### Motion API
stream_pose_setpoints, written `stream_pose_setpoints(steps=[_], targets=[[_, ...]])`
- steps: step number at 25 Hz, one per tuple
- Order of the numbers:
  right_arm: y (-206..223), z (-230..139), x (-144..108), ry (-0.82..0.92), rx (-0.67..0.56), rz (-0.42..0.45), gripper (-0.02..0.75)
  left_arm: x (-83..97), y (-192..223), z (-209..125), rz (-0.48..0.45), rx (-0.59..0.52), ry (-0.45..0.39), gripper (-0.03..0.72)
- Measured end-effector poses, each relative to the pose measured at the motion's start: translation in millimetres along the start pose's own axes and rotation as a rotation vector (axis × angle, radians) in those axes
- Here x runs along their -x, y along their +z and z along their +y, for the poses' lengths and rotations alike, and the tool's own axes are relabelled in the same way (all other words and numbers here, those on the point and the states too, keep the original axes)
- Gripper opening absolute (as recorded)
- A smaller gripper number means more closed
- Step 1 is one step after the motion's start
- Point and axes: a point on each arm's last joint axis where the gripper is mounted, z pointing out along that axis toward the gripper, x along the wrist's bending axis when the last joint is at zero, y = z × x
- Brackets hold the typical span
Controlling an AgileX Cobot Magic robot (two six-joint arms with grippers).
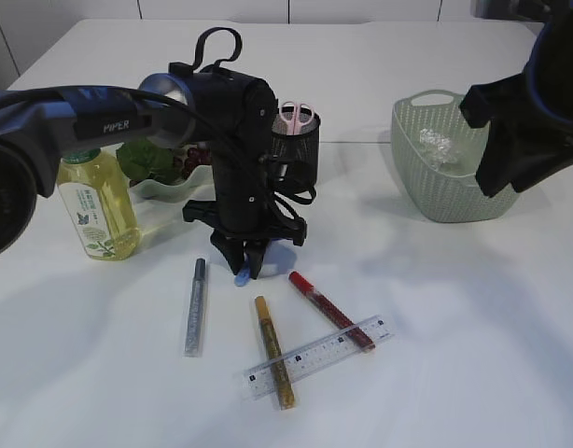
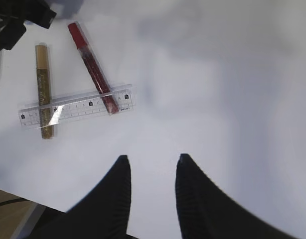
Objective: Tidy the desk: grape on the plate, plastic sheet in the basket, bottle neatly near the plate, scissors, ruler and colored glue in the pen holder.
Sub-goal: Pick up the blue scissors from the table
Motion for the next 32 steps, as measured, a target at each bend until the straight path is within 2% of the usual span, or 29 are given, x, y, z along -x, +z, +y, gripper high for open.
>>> stream_pose_setpoints(steps=[7, 32], targets=[[0.0, 0.0, 0.0, 0.0, 0.0, 0.0, 0.259, 0.1, -0.2, 0.3, 0.0, 0.001, 0.0, 0.153], [0.0, 0.0, 0.0, 0.0, 0.0, 0.0, 0.259, 0.3, -1.1, 0.8, -0.003, 0.009, 0.0, 0.151]])
